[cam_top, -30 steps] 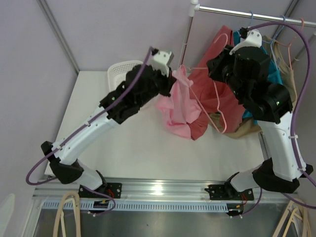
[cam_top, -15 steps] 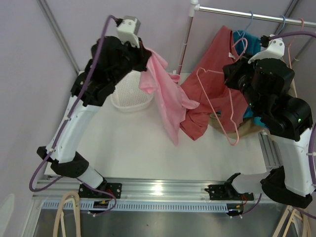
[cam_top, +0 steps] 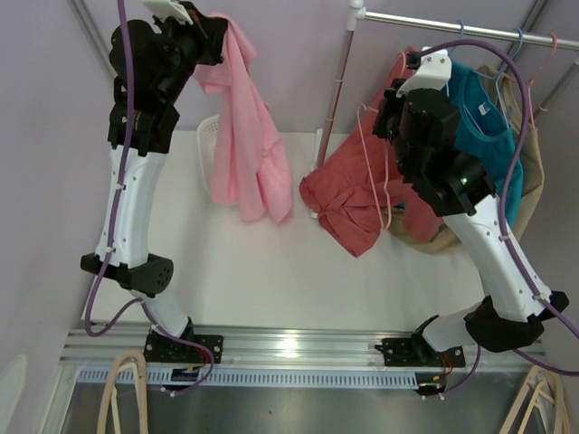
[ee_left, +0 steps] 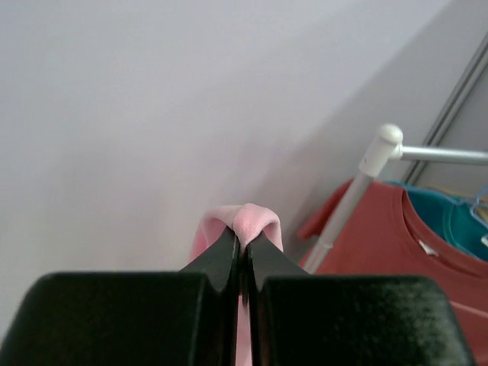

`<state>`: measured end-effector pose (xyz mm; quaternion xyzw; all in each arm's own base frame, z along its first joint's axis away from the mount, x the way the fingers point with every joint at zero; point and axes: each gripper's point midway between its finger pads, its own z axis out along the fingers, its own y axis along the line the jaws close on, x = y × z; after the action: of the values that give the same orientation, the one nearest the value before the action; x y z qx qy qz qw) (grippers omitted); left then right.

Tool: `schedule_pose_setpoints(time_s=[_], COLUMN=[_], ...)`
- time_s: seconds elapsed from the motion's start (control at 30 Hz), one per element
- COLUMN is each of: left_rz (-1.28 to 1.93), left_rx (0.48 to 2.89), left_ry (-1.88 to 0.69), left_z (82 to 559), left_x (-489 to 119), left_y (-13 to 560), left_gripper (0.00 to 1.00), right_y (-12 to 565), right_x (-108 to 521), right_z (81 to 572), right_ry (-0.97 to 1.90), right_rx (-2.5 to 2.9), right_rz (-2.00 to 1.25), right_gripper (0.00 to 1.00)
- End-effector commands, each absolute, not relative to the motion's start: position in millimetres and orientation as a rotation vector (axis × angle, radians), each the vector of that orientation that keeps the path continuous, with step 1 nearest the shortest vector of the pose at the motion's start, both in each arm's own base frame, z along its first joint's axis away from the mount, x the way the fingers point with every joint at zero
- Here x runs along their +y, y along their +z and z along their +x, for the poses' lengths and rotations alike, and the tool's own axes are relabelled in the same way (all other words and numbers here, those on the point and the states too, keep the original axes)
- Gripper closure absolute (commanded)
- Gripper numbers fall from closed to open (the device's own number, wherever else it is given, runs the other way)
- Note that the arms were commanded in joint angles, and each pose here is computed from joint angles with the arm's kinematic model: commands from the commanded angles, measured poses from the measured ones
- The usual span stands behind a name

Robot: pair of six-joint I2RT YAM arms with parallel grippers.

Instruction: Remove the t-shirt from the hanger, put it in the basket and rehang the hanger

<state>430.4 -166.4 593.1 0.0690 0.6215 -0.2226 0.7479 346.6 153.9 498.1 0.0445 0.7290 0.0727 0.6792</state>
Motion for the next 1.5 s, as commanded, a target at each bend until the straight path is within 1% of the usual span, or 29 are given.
schedule_pose_setpoints(time_s=[0.0,0.07,0.23,0.33,0.43,0.5,0.53,0.57,0.67,0.7,0.8,0.87,0.93,1.07,1.1,1.13,1.17,1.2,1.23,1.27,1.3,1.33,1.43,1.47], left_rz=[0.163,0.131,0.082,0.074,0.035,0.004,-0.024,-0.062,-0.131,-0.147,-0.171,-0.189,-0.219,-0.239,-0.252,-0.251,-0.245,-0.259,-0.270,-0.283,-0.292,-0.310,-0.357,-0.386], left_rx=[1.060,0.992,0.915,0.850,0.891,0.963,0.991,1.045,1.157,1.212,1.292,1.336,1.424,1.615,1.706,1.750,1.765,1.849,1.877,1.883,1.949,1.993,2.123,2.197], left_ry=[-0.533,-0.495,-0.450,-0.418,-0.371,-0.364,-0.348,-0.379,-0.404,-0.404,-0.401,-0.411,-0.413,-0.472,-0.468,-0.469,-0.466,-0.439,-0.422,-0.433,-0.433,-0.433,-0.471,-0.480], left_z=[403.8,405.7,424.2,427.6,455.2,485.9,499.8,525.7,562.9,581.4,605.4,613.2,621.9,622.0,617.1,612.4,604.1,597.0,591.0,581.6,574.5,566.9,554.2,545.6], left_x=[-160.0,-150.9,-139.4,-128.8,-113.3,-105.8,-90.0,-85.1,-62.4,-60.1,-57.6,-58.7,-59.9,-77.6,-81.4,-92.4,-99.0,-108.1,-110.8,-115.1,-121.6,-122.6,-131.7,-133.9], left_y=[673.0,687.3,696.3,708.0,690.3,661.9,650.6,626.1,583.2,555.8,516.2,497.9,465.7,410.9,387.1,376.3,377.5,347.0,339.3,343.5,319.0,308.8,269.2,251.2], left_gripper=[0.99,1.00,0.99,0.99,0.99,0.99,0.99,0.99,0.99,0.99,0.99,0.99,0.99,0.99,0.99,0.99,0.99,0.99,0.99,0.99,0.99,0.99,0.99,0.99], right_y=[527.6,530.5,527.8,523.9,524.3,520.3,520.4,520.5,517.5,519.1,518.7,518.8,521.6,531.3,532.6,528.6,532.3,533.6,530.3,535.4,540.2,536.4,548.3,541.0], right_x=[147.1,146.4,146.5,146.0,140.9,136.0,137.6,137.1,138.6,138.6,139.9,138.3,137.0,137.9,136.4,139.4,133.3,132.5,134.3,130.0,128.2,132.0,129.6,133.3], right_z=[356.8,367.8,394.2,407.3,415.6,421.9,424.0,425.6,431.6,432.0,433.9,434.9,434.7,436.1,438.3,445.1,449.2,453.1,461.3,463.9,467.0,474.6,481.1,491.2], right_ry=[0.133,0.118,0.098,0.069,0.069,0.070,0.088,0.091,0.089,0.091,0.092,0.094,0.105,0.125,0.123,0.130,0.123,0.126,0.131,0.134,0.139,0.150,0.149,0.149], right_rx=[1.511,1.480,1.466,1.469,1.460,1.461,1.458,1.456,1.464,1.461,1.466,1.466,1.462,1.450,1.450,1.459,1.447,1.438,1.441,1.426,1.405,1.409,1.378,1.392], right_rz=[0.127,0.128,0.135,0.124,0.130,0.135,0.129,0.131,0.123,0.122,0.117,0.121,0.117,0.094,0.092,0.076,0.085,0.087,0.078,0.087,0.095,0.082,0.090,0.084], right_gripper=[1.00,1.00,1.00,1.00,1.00,1.00,1.00,1.00,1.00,1.00,1.00,1.00,1.00,1.00,1.00,1.00,1.00,1.00,1.00,1.00,1.00,1.00,1.00,1.00])
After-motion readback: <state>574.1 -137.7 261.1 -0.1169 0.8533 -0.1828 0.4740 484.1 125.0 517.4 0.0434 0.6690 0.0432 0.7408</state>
